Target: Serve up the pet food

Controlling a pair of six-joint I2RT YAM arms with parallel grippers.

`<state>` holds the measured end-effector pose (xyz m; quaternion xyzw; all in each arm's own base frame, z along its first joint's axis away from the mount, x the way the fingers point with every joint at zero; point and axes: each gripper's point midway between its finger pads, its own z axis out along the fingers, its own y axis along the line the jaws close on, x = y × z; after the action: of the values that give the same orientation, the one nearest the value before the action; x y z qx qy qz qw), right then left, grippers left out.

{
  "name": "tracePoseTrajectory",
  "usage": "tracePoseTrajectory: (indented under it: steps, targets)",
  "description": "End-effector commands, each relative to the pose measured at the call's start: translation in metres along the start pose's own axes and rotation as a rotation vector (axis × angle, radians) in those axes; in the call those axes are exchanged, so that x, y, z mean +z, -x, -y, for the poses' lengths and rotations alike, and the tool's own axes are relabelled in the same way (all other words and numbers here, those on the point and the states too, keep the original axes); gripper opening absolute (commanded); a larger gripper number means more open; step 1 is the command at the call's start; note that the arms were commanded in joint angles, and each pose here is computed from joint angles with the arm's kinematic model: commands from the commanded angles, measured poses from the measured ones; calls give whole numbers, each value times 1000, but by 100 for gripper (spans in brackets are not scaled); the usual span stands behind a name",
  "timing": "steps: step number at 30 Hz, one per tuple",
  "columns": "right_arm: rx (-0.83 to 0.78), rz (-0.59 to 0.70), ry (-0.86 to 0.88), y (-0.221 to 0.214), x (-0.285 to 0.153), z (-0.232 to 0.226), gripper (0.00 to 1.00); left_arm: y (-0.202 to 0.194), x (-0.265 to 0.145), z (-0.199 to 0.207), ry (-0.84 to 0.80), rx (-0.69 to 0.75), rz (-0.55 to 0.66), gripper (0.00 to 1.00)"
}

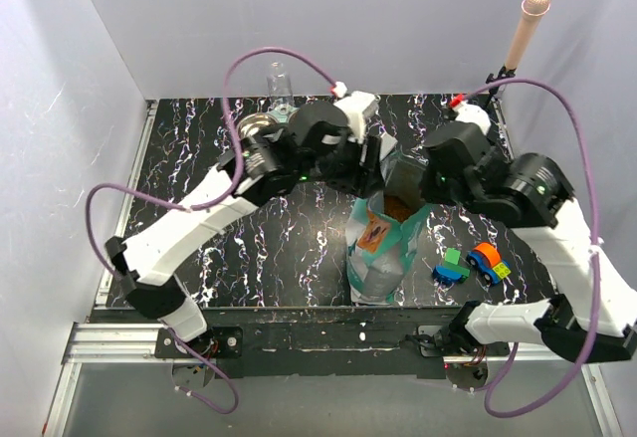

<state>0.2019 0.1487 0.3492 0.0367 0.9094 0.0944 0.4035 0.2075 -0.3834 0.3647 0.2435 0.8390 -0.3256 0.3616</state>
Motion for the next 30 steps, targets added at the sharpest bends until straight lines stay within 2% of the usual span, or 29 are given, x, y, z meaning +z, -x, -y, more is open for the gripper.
tracePoseTrajectory:
  steps: [1,4,7,11,14,17,21,24,30]
  targets:
    - [9,75,-2,-2,-43,49,1,50,-52,-49,49,-130,256,59]
    - [14,129,104,6,-61,44,1,55,-45,-87,13,-271,302,66]
    - [0,140,192,8,-78,40,1,40,-11,-126,47,-369,246,67]
    - [-54,90,239,0,-94,42,1,6,49,-182,126,-488,147,71]
    - [-77,74,247,-2,-100,45,1,-12,92,-216,163,-498,101,73]
    - [-62,75,240,0,-107,48,1,-24,127,-250,232,-445,50,76]
    - [-8,88,249,1,-108,48,1,-61,177,-296,304,-383,-56,75]
    - [29,102,282,5,-110,41,1,-72,203,-310,274,-399,-86,74]
    - [21,151,322,28,-121,28,1,-73,246,-309,130,-414,-39,73]
